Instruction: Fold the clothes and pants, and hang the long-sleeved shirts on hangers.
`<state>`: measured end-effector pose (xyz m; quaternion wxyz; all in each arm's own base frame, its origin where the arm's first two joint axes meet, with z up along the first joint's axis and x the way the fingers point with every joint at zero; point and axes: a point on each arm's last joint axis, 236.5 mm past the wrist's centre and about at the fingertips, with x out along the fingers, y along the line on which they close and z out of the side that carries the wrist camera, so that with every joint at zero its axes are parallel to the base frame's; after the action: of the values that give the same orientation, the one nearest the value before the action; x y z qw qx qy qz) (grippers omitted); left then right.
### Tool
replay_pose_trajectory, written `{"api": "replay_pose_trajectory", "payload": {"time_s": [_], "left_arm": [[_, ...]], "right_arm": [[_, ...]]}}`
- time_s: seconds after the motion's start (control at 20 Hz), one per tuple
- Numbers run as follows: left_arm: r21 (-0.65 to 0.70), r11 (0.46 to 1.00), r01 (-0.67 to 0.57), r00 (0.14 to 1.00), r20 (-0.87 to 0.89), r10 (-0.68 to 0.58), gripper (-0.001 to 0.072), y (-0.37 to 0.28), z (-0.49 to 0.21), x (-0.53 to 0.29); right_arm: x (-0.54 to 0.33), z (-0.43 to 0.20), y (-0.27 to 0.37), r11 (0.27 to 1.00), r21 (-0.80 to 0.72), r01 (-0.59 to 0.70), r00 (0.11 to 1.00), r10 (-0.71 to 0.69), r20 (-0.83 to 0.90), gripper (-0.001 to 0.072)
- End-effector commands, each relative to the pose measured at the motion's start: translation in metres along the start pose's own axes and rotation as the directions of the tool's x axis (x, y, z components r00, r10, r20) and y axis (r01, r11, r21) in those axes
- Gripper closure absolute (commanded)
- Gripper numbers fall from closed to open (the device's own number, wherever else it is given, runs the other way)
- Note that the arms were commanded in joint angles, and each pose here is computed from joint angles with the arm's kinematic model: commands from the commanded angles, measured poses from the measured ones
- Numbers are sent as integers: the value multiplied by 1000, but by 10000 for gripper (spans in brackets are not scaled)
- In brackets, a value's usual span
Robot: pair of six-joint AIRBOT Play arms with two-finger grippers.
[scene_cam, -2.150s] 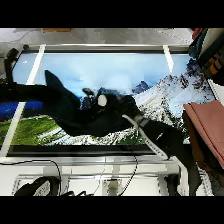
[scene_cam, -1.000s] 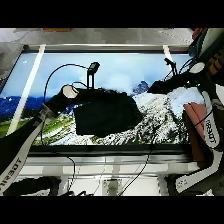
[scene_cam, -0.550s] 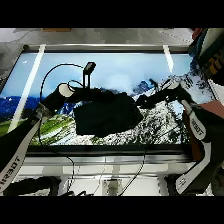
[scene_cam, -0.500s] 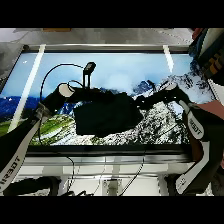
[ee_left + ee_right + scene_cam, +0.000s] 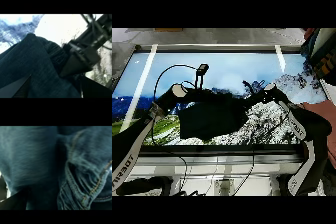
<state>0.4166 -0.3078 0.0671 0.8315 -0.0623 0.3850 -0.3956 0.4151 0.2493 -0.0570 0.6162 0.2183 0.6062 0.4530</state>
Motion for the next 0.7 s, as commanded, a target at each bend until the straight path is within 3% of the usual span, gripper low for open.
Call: {"api": "replay_pose_trajectory", "payload": {"time_s": [0.0,0.1,0.2,0.3,0.65], "left_arm": [[62,997,-43,998,-37,46,7,11,-9,0],[69,997,-47,998,-41,49,7,12,-10,0],[68,997,-46,998,-42,49,7,12,-10,0],[68,997,-46,998,-41,49,7,12,-10,0],[60,995,-77,996,-32,79,6,28,-6,-7]], "right_arm": [[-17,-7,17,997,-54,-49,997,45,-62,104],[-22,-17,24,995,-55,-81,992,75,-106,84],[-16,-19,27,996,-45,-76,990,70,-122,11],[-6,-18,22,998,-56,-32,992,25,-122,11],[63,13,-8,940,-114,321,946,-324,-13,24]]}}
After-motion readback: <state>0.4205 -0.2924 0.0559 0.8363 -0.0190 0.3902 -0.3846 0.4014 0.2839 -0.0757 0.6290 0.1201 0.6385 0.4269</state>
